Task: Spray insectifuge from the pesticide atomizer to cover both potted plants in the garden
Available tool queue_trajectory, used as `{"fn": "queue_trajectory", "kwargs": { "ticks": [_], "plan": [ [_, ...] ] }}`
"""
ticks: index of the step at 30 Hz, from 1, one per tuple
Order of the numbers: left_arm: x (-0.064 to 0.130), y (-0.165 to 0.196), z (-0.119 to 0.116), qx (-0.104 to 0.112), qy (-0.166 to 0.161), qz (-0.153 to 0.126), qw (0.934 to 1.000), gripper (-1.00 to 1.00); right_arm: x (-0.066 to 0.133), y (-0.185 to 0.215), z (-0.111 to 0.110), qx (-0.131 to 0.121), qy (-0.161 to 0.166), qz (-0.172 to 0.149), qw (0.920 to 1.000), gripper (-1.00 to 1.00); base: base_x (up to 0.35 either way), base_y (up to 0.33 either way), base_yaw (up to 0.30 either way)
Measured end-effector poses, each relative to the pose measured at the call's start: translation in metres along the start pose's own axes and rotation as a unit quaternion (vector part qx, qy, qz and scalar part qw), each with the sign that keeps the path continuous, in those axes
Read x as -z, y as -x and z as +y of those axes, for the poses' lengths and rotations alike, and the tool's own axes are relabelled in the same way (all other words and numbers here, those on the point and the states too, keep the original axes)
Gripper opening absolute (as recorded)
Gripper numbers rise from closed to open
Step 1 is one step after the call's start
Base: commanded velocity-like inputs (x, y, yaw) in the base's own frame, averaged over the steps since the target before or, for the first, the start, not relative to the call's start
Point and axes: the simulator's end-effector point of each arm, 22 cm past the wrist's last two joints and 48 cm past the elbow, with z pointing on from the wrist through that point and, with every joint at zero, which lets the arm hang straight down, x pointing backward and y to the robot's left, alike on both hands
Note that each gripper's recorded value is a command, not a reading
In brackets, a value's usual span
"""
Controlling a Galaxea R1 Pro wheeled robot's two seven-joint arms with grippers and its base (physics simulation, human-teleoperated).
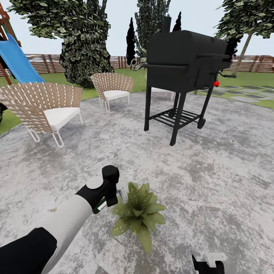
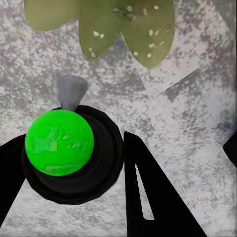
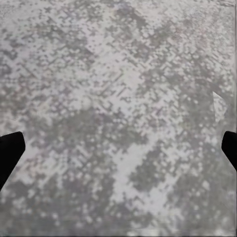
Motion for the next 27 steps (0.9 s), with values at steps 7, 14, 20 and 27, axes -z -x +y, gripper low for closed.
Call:
{"fn": "queue_trajectory", "kwargs": {
  "ticks": [7, 14, 20, 27],
  "plan": [
    [-0.009, -0.006, -0.009, -0.012, -0.01, 0.005, 0.9999, -1.0, 0.0, 0.001, 0.0, 0.0, 0.0, -0.001, 1.0, 1.0, -0.047, 0.019, -0.152],
    [-0.016, -0.015, -0.012, -0.049, -0.024, 0.009, 0.9985, -1.0, 0.0, 0.001, -0.001, 0.0, -0.001, -0.001, 1.0, 1.0, 0.0, 0.0, -0.002],
    [-0.017, -0.008, -0.02, -0.047, -0.043, -0.006, 0.998, -1.0, 0.0, 0.001, -0.001, 0.0, 0.0, -0.001, 1.0, 1.0, 0.0, 0.0, 0.0],
    [-0.018, -0.011, -0.02, -0.045, -0.044, -0.004, 0.998, -1.0, 0.0, 0.002, 0.006, -0.001, 0.004, -0.002, 1.0, 1.0, 0.0, 0.0, 0.0]
  ]
}}
